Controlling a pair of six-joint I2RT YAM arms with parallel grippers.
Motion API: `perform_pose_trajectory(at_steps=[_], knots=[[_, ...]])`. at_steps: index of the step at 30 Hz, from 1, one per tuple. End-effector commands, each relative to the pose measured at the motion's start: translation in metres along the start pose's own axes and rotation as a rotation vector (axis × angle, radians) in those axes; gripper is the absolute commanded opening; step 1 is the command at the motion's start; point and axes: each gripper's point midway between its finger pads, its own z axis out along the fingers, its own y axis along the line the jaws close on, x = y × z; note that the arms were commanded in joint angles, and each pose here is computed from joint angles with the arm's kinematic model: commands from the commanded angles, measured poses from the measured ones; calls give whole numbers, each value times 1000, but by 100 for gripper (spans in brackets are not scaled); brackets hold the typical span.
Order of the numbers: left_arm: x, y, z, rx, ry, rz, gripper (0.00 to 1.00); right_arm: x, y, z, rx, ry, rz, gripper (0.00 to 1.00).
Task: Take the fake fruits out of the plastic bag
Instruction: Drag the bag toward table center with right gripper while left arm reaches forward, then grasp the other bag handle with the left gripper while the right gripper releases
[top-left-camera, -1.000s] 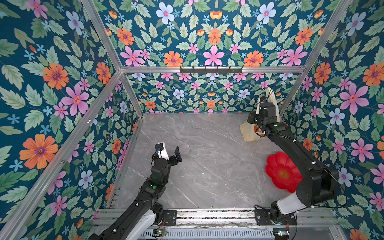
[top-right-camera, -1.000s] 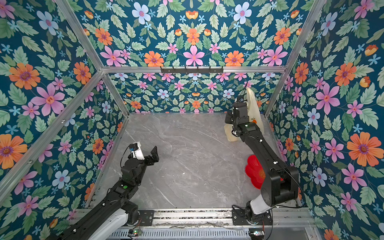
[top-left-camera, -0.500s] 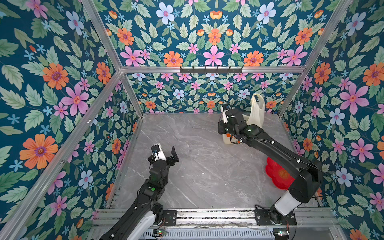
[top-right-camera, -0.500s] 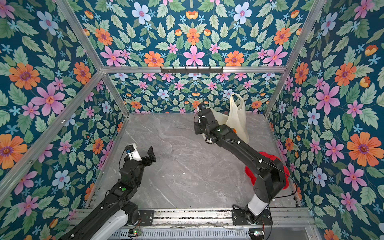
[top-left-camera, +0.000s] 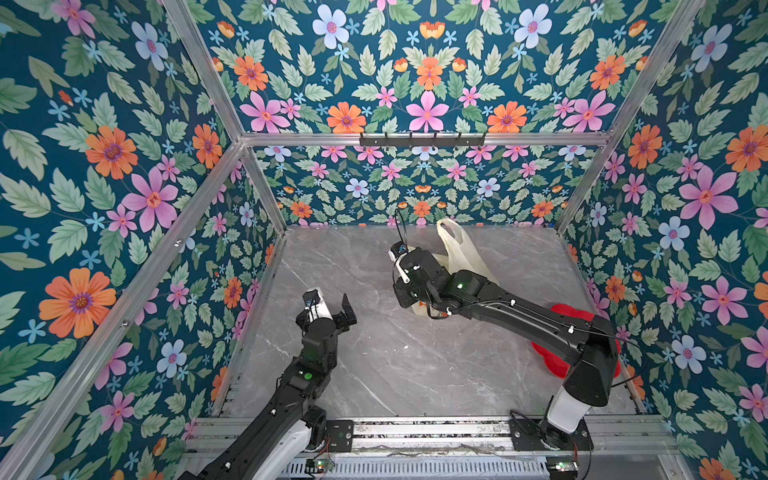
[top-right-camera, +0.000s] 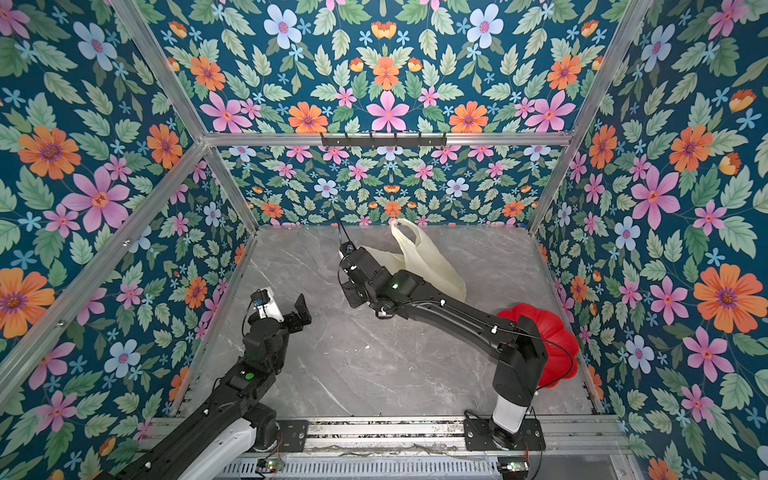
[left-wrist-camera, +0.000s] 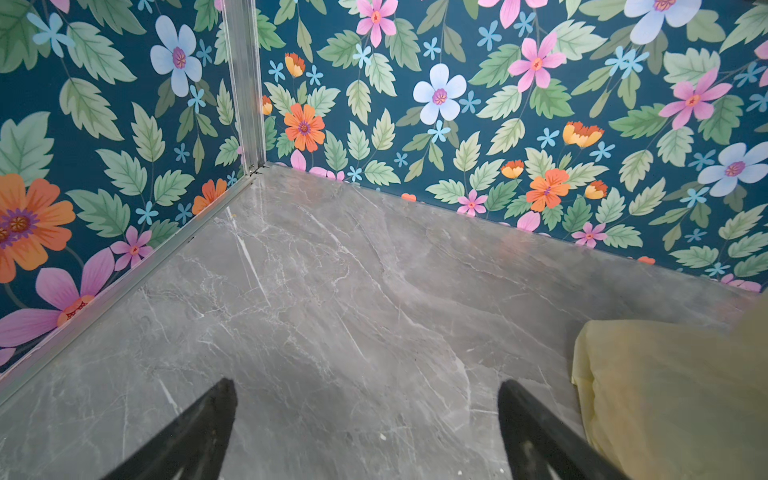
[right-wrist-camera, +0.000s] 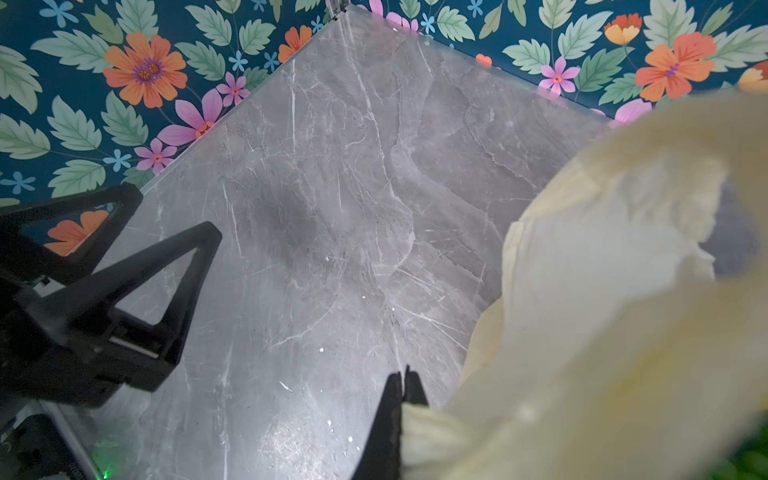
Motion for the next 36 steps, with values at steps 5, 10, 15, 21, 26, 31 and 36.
perform_pose_trajectory(at_steps=[5,10,15,21,26,31,36], knots=[[-3,-3,2,7,-3,-19,100,3,-28,-58,71,-89,69,78],[-9,-31,8,92,106,-70,99,22,-43,-103,58,-127,102,96],[-45,-65,5,124,292,-94,97,43,-83,-150,155,-214,154,99],[-101,-130,-25,199,404,48,97,76,-128,-183,295,-304,256,99],[-111,-205,-48,260,423,243,100,104,-145,-192,321,-348,341,99],[-96,-221,-33,151,451,337,100,114,-149,-194,315,-354,383,99],[-72,-227,-11,69,462,371,100,116,-145,-187,305,-340,375,99]])
